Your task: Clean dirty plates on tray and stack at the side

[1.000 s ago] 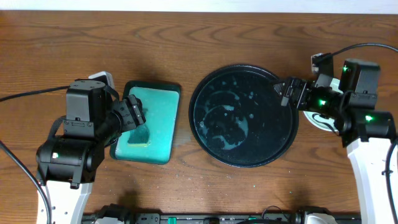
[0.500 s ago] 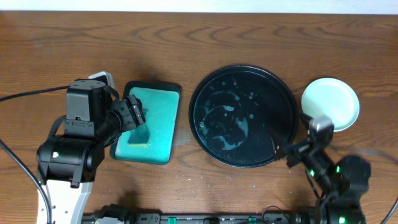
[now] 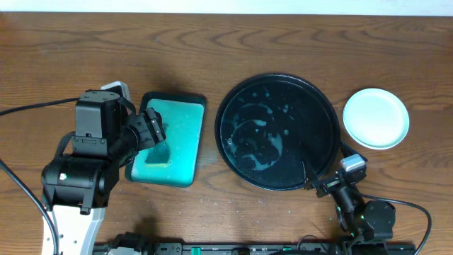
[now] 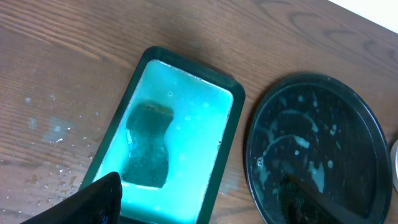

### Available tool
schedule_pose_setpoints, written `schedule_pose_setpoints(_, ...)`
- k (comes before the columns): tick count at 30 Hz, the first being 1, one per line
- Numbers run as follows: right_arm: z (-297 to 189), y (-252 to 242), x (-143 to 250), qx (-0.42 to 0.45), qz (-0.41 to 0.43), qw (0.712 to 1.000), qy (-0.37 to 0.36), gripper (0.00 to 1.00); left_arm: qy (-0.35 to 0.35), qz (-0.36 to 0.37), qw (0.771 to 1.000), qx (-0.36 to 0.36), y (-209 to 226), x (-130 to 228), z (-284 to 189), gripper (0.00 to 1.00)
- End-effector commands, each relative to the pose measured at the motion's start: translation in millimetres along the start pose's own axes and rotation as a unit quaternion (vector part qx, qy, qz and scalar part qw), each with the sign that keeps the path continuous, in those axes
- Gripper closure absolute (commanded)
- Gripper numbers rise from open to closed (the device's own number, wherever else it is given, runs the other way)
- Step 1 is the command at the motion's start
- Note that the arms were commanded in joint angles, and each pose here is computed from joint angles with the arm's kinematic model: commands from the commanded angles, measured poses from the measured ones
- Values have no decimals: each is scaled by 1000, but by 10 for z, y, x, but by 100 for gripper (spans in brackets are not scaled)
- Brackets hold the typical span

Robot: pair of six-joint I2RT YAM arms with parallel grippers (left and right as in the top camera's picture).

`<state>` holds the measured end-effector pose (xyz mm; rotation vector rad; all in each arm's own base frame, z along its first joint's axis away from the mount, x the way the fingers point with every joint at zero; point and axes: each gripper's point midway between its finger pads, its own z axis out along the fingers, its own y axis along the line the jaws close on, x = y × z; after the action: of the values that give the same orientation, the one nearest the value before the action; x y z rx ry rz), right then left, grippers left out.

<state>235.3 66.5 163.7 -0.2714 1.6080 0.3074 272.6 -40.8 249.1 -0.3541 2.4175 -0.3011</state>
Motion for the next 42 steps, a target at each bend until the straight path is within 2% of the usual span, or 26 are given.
schedule_pose_setpoints(1, -4, -130, 11, 42, -8, 999, -1, 1, -6, 4, 1000, 0, -5, -37, -33, 20)
schedule_pose_setpoints(27, -5, -143, -10, 47, -15, 999, -4, 1, -6, 4, 1000, 0, -5, -37, -33, 20)
schedule_pose_setpoints(35, -152, -90, -805, 52, -81, 988, -119, 1, -6, 4, 1000, 0, -5, -37, -33, 20)
schedule_pose_setpoints(38, -121, -119, -693, 57, -78, 990, -105, 1, -6, 4, 1000, 0, -5, -37, -33, 20)
schedule_pose_setpoints(42, -27, -152, -311, 55, -61, 995, -64, 1, -6, 4, 1000, 0, -5, -37, -33, 20)
